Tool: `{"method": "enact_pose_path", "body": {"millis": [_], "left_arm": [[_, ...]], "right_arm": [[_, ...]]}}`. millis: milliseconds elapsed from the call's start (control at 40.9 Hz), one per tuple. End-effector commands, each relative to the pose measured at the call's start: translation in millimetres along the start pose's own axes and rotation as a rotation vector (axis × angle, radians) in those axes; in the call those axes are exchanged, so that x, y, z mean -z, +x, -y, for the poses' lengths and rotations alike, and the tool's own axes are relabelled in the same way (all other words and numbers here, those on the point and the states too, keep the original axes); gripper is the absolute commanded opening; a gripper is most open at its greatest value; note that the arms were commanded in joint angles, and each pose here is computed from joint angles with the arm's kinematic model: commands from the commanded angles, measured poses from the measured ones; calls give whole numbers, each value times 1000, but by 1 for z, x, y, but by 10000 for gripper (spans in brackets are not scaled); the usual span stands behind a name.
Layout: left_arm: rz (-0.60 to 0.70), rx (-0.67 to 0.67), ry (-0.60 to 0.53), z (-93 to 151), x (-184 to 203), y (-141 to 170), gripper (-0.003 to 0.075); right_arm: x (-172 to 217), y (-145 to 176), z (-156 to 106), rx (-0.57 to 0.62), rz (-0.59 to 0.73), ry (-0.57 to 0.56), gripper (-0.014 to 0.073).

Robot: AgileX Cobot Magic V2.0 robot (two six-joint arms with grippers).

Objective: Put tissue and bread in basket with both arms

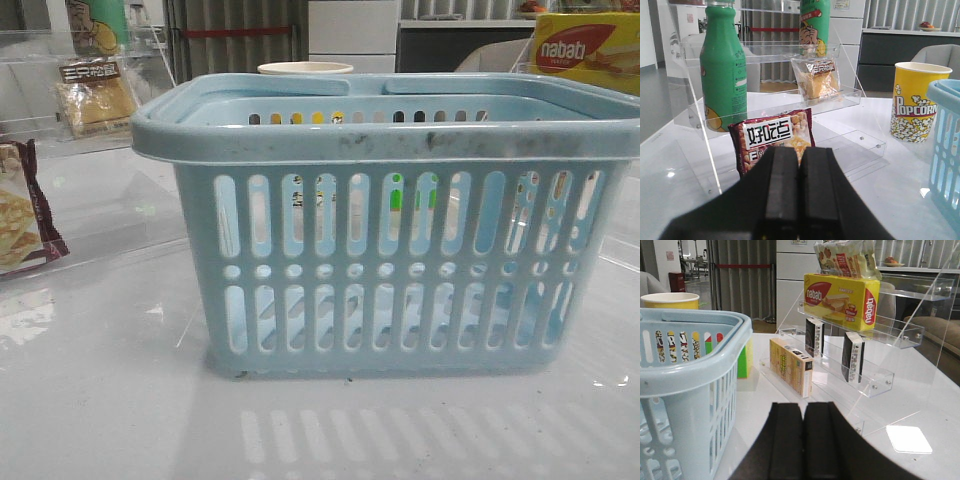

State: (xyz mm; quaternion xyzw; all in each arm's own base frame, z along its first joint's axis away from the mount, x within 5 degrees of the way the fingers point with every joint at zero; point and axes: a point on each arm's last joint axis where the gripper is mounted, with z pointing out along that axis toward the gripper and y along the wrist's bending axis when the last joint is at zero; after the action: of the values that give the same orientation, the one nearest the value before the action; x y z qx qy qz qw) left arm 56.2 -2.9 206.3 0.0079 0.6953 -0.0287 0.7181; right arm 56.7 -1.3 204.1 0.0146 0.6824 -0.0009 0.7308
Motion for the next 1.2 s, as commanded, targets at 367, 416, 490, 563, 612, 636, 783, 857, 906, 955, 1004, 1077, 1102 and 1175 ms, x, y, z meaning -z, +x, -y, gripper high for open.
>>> {"method": "enact_pose_path", "body": {"millis": [367, 416, 490, 563, 612, 636, 783, 857, 906, 955, 1004, 1077, 1102, 1175], "left_arm": [[104, 21, 1, 0, 2, -9, 90], [104, 21, 1, 0, 2, -9, 91], [106, 21, 1, 0, 2, -9, 90], [106, 21, 1, 0, 2, -9, 90], [106, 21, 1, 0, 2, -9, 90], [106, 21, 1, 0, 2, -9, 90], [115, 21, 1, 0, 2, -10, 90], [151, 21, 1, 0, 2, -13, 91], [170, 21, 1, 0, 3, -16, 90], [201, 21, 1, 0, 4, -21, 91], [231, 21, 2, 0, 5, -30, 91], [288, 21, 5, 1, 10, -49, 90], [312, 21, 6, 1, 12, -57, 90], [369, 21, 8, 2, 19, -78, 90]], "right_arm": [[2, -9, -1, 9, 112, -6, 53], [2, -9, -1, 9, 112, -6, 53], [2, -9, -1, 9, 112, -6, 53], [2, -9, -1, 9, 112, -6, 53], [2, -9, -1, 9, 112, -6, 53], [2, -9, -1, 9, 114, -6, 53], [2, -11, -1, 9, 132, -7, 53], [2, -12, -1, 9, 140, -8, 53], [3, -15, -1, 9, 162, -9, 53], [3, -20, -1, 9, 181, -10, 53], [5, -29, -1, 9, 201, -10, 53], [8, -47, -1, 9, 238, -10, 53], [10, -54, -2, 9, 248, -10, 53], [16, -75, -2, 9, 277, -8, 53]]}}
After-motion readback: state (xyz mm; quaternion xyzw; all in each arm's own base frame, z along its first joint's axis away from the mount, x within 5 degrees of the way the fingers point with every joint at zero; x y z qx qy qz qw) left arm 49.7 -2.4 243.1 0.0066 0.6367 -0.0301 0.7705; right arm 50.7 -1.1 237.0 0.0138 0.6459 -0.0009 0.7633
